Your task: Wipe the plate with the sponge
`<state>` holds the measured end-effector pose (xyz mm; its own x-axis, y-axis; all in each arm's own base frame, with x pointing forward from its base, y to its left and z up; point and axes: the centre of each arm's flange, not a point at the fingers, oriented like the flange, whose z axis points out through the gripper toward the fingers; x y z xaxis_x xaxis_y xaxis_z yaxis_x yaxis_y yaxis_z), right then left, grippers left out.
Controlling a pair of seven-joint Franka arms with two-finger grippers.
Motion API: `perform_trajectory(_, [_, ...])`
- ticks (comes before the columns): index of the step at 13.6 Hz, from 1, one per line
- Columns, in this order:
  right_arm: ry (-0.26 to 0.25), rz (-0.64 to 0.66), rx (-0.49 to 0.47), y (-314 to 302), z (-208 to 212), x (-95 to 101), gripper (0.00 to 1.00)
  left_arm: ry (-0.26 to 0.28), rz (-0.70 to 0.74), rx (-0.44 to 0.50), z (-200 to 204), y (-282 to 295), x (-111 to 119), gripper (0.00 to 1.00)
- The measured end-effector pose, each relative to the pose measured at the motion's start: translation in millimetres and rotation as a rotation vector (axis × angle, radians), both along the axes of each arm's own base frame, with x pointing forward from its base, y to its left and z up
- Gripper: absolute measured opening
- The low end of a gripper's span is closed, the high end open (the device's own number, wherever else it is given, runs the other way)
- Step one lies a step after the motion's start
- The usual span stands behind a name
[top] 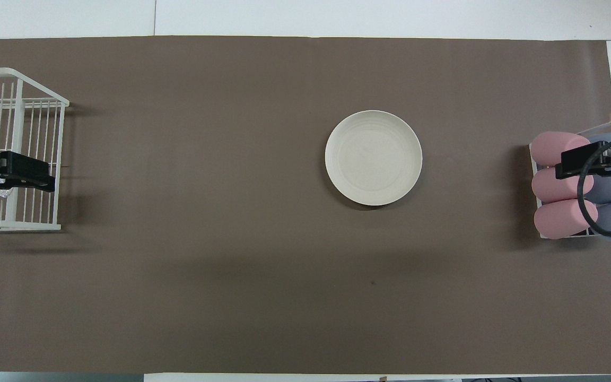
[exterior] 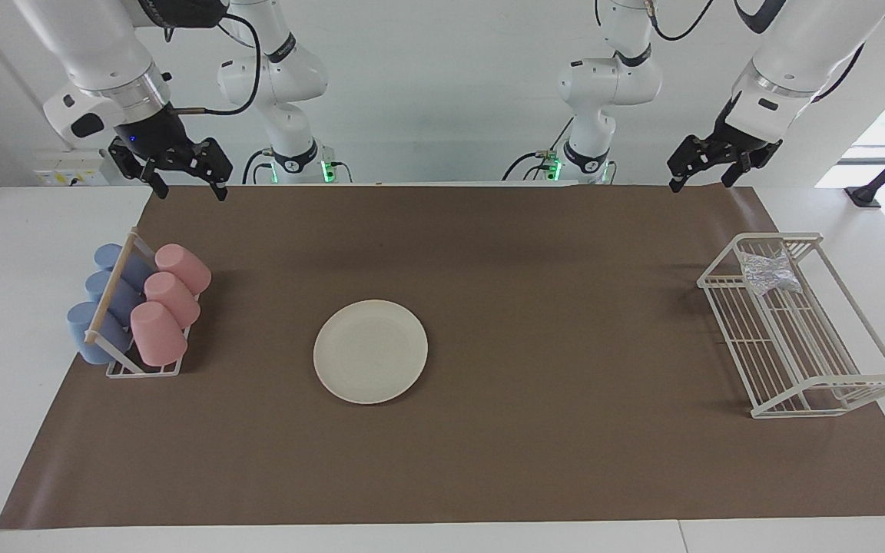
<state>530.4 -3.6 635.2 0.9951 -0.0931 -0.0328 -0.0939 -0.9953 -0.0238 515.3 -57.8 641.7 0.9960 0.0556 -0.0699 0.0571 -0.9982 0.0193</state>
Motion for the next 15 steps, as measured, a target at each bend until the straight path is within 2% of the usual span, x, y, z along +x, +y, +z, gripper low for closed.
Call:
perform_trajectory(12, [0.000, -0.003, 0.000, 0.1, 0.0, 0.0, 1.00, -0.018, 0.040, 0.000, 1.5, 2.1, 2.4, 1.00])
perform_trajectory(15, [0.002, -0.077, -0.003, 1.4, 0.0, 0.0, 1.00, -0.025, 0.069, 0.063, -3.6, 8.3, 4.5, 1.00])
